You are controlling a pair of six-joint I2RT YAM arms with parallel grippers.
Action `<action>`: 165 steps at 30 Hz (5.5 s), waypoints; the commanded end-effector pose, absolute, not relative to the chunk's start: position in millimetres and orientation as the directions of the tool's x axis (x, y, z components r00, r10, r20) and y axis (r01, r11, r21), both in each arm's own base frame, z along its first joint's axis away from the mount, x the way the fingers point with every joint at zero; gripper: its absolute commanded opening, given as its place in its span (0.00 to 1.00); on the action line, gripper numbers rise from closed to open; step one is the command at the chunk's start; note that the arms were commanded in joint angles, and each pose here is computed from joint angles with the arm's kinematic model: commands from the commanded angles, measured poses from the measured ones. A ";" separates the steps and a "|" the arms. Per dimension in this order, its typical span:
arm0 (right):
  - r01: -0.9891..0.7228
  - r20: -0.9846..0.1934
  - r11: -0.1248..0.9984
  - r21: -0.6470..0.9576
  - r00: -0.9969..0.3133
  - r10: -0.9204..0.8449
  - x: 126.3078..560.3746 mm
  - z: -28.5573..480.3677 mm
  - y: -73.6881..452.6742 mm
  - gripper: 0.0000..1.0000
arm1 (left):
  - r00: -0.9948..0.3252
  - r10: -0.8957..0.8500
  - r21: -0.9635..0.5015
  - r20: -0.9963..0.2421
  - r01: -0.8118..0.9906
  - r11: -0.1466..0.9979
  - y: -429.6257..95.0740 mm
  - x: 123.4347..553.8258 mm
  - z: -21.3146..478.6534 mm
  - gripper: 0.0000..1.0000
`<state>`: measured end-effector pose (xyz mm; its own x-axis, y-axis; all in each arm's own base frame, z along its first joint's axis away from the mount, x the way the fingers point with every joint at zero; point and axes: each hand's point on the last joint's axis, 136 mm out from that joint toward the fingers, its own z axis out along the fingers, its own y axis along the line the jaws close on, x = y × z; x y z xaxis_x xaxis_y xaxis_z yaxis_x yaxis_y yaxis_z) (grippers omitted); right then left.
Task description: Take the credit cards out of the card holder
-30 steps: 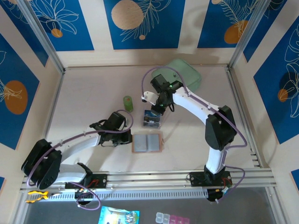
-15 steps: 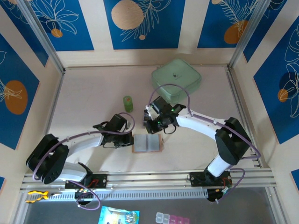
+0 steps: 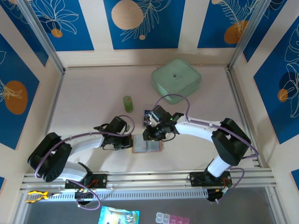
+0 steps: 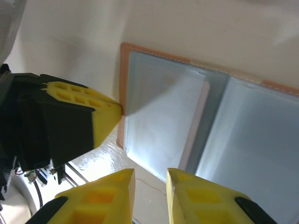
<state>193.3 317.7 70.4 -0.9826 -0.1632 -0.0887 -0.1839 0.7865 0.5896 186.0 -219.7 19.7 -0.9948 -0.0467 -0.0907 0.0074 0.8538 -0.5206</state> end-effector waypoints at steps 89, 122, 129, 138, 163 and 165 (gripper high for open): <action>-0.006 0.084 0.704 0.710 -0.992 -0.093 176.0 17.5 301.5 0.26 | -0.996 -0.014 -0.591 -0.089 0.042 0.805 -274.4 200.0 44.3 0.29; 0.028 0.123 0.761 0.648 -0.990 -0.068 176.3 4.2 290.5 0.17 | -0.995 -0.030 -0.571 -0.100 0.033 0.820 -270.8 202.8 44.7 0.35; 0.026 0.119 0.749 0.662 -0.990 -0.072 176.4 5.9 292.8 0.14 | -0.997 -0.031 -0.545 -0.073 0.014 0.839 -267.7 200.9 35.5 0.39; 0.027 0.119 0.718 0.696 -0.990 -0.079 174.9 10.8 298.2 0.13 | -0.996 -0.028 -0.586 -0.086 0.028 0.810 -276.4 204.0 42.1 0.38; -0.012 -0.087 0.741 0.671 -0.994 0.062 194.8 102.1 253.8 0.28 | -0.994 0.066 -0.684 -0.084 0.106 0.722 -328.4 199.5 67.6 0.32; -0.003 -0.094 0.740 0.672 -0.992 0.082 194.7 105.3 245.3 0.29 | -0.994 0.077 -0.685 -0.081 0.112 0.720 -334.1 198.4 65.4 0.32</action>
<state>201.5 262.1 109.5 -0.9923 0.0588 -0.1091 -0.0339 0.7179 0.6953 201.5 -320.2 61.2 -0.9942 0.0527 -0.0942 0.1022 0.7412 -0.6635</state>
